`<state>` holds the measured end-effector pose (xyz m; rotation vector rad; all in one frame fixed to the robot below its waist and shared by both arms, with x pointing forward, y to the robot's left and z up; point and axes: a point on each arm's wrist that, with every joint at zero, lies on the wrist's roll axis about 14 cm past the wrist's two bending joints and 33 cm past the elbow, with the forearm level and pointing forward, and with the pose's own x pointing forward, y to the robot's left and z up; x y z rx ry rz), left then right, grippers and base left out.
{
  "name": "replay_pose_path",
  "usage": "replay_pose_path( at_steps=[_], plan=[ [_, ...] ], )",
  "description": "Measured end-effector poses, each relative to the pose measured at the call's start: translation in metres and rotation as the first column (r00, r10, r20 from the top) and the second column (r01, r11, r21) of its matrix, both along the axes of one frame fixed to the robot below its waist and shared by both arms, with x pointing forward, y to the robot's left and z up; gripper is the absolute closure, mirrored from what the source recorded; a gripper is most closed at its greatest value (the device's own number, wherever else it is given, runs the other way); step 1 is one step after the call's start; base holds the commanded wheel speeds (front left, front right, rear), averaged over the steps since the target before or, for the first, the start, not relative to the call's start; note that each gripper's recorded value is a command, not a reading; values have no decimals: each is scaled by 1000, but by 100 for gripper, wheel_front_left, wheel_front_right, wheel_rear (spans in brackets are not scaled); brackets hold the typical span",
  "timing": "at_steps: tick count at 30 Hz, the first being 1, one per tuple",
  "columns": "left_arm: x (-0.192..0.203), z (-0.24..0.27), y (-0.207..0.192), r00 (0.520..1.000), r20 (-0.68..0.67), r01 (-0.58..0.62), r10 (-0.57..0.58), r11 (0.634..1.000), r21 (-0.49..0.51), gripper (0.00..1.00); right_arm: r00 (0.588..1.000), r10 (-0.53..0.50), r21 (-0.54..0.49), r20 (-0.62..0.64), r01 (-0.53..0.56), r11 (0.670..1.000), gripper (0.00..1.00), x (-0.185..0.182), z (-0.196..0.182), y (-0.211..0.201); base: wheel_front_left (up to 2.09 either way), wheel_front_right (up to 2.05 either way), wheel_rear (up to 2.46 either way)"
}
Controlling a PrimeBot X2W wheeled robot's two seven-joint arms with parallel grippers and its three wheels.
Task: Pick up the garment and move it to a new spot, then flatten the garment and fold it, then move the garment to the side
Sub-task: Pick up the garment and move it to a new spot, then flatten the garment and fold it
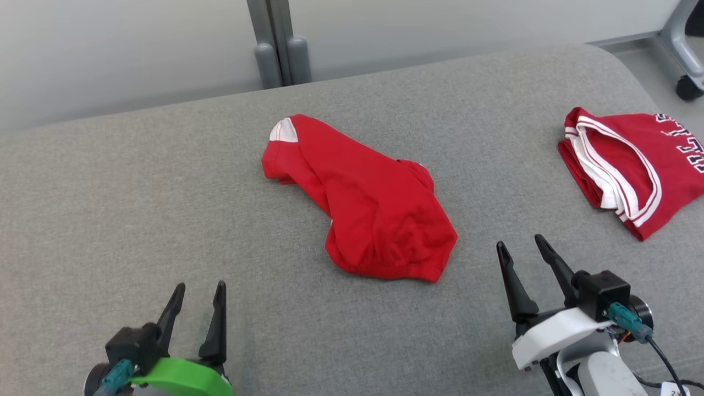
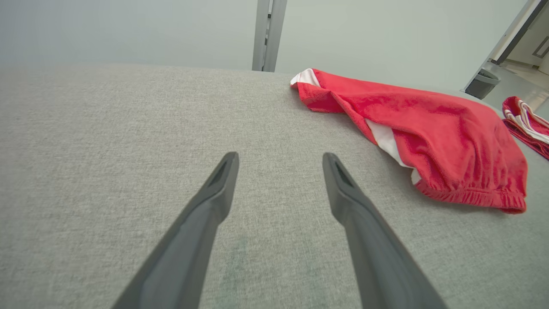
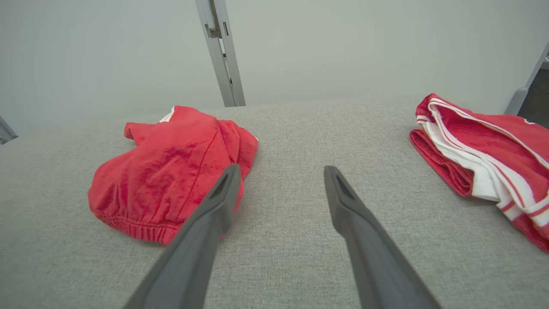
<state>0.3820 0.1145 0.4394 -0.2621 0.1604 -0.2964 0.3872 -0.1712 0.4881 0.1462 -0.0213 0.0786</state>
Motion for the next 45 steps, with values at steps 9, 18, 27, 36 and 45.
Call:
replay_pose_path(
  at_steps=[9, 18, 27, 36, 45],
  plan=[
    [-41, 1, 31, 991, 5, -133, 133, 991, 18, 0, 999, 44, 6, -28, -44, 999, 0, -16, -9, 16, 0, 0, 0],
    [-45, 1, 36, 987, 7, -158, 158, 987, 18, 0, 982, 186, -36, -14, -186, 982, 0, -9, -5, 61, 0, 0, 0],
    [-36, 0, 41, 982, -7, -186, 186, 982, -15, 0, 871, 490, -121, -2, -487, 865, 0, 16, 4, 163, 0, 0, 0],
    [-37, -10, 62, 966, -51, -256, 254, 966, -22, 0, 790, 576, -151, -211, -609, 779, 0, 36, -56, 196, 0, 0, 0],
    [-41, -25, 80, 946, -102, -311, 309, 950, -6, 0, 712, 606, -93, -354, -671, 735, 100, 34, -104, 213, 0, 0, 0]
  ],
)
